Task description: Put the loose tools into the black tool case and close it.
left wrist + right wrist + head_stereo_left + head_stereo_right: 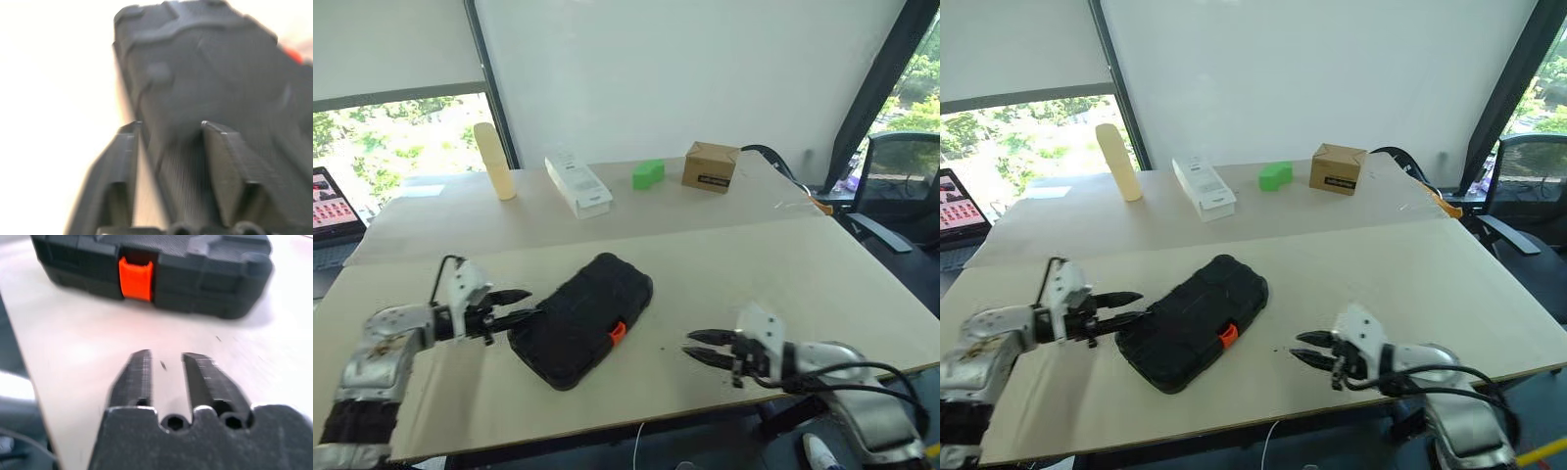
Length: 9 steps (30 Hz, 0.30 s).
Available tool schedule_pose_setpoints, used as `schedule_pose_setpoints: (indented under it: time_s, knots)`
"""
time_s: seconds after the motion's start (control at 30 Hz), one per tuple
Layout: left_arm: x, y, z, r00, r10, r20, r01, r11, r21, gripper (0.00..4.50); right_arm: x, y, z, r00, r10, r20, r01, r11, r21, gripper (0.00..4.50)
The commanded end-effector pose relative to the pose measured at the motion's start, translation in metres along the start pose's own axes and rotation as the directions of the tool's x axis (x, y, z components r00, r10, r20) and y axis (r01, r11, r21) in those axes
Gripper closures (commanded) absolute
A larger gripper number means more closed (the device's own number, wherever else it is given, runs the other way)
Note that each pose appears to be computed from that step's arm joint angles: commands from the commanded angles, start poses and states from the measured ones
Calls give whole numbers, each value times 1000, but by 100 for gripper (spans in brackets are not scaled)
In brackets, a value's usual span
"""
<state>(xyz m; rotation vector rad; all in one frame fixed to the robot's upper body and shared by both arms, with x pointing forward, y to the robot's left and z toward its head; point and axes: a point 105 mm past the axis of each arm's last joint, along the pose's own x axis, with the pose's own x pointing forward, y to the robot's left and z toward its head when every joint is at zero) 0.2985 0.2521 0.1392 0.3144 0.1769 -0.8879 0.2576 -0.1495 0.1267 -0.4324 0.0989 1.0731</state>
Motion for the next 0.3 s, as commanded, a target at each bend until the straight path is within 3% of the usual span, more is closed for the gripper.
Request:
schedule_pose_setpoints:
  time_s: [0.03,0.1,0.2,0.3]
  knots:
    - [-36,-6,-18,994,89,-65,-83,993,86,66,-26,-8,14,996,-40,77,51,987,-154,165]
    - [-53,-14,-32,985,134,-109,-124,988,95,3,-37,-8,11,993,-7,117,24,990,-139,102]
    - [-68,-20,-36,978,180,-109,-170,981,88,0,-51,-17,5,993,-18,116,23,999,-41,9]
    - [-69,-16,-32,965,241,-103,-229,967,115,0,-52,-23,2,994,-12,106,19,997,-69,9]
